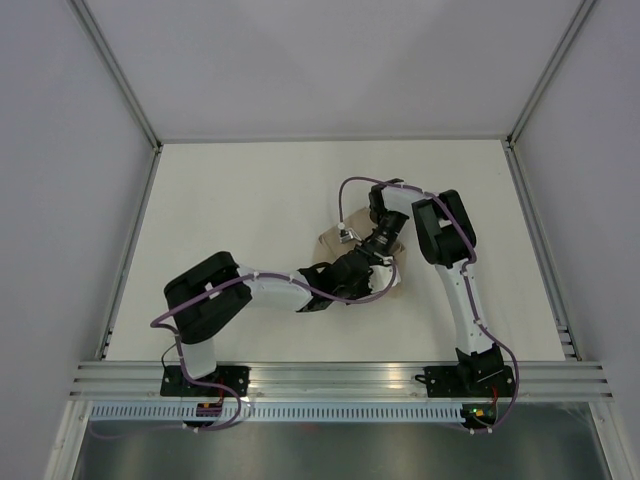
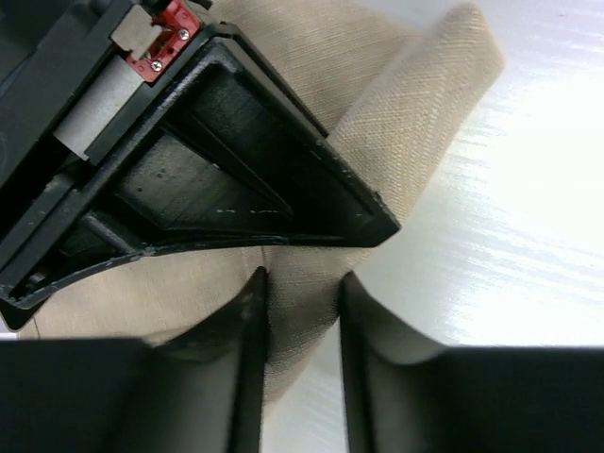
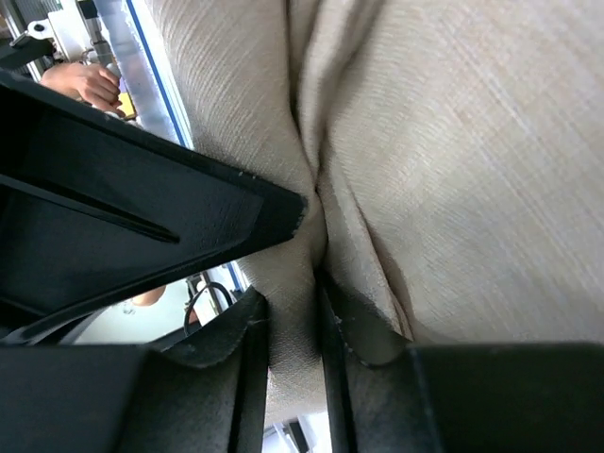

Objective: Fold the napkin, place the utensils inside, and roll it up
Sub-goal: Roll the napkin with the utensil

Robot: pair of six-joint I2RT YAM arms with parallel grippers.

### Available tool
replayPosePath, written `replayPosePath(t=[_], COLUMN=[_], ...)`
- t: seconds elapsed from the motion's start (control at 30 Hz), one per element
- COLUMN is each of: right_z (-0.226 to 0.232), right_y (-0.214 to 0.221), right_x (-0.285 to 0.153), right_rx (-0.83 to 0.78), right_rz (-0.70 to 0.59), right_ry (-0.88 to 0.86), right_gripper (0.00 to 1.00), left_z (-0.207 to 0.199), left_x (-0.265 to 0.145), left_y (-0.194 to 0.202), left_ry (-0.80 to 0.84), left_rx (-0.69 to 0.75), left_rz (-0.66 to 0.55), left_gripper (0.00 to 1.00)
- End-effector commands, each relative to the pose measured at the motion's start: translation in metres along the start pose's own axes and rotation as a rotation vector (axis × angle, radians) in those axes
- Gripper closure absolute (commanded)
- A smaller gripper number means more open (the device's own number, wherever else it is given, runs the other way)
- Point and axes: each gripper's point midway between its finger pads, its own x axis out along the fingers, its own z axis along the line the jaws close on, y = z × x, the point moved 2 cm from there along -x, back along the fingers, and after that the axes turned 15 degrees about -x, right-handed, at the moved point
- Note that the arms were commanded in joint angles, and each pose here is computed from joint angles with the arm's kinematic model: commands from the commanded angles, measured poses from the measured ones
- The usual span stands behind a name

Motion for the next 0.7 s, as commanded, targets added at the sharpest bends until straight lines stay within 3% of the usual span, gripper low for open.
replayPosePath(t=[0.0, 0.07, 0.3, 0.67], right_z=[-0.072, -0.070, -0.053, -0.018], right_y=[0.024, 0.020, 0.002, -0.022], right_x=[-0.011, -0.014, -0.032, -0.086], right_rx=[-0.165, -0.177, -0.225, -0.279], right_rz=[0.137, 0.128, 0.057, -0.170], right_ry=[0.203, 0.216, 0.259, 0.351], right_gripper=[0.66, 0.60, 0.43, 0.36], left_z=[-0.010, -0.014, -0.027, -0.028], left_x=[0.007, 0.008, 0.010, 0.010], left_y=[0.012, 0.019, 0.034, 0.045], left_ry=[0.085, 0.125, 0.257, 0.341], left_rx=[-0.017, -0.035, -0.092, -0.161], left_rz=[0.067, 0.097, 0.173, 0.193], left_gripper=[0.73, 0.82, 0.98, 0.98])
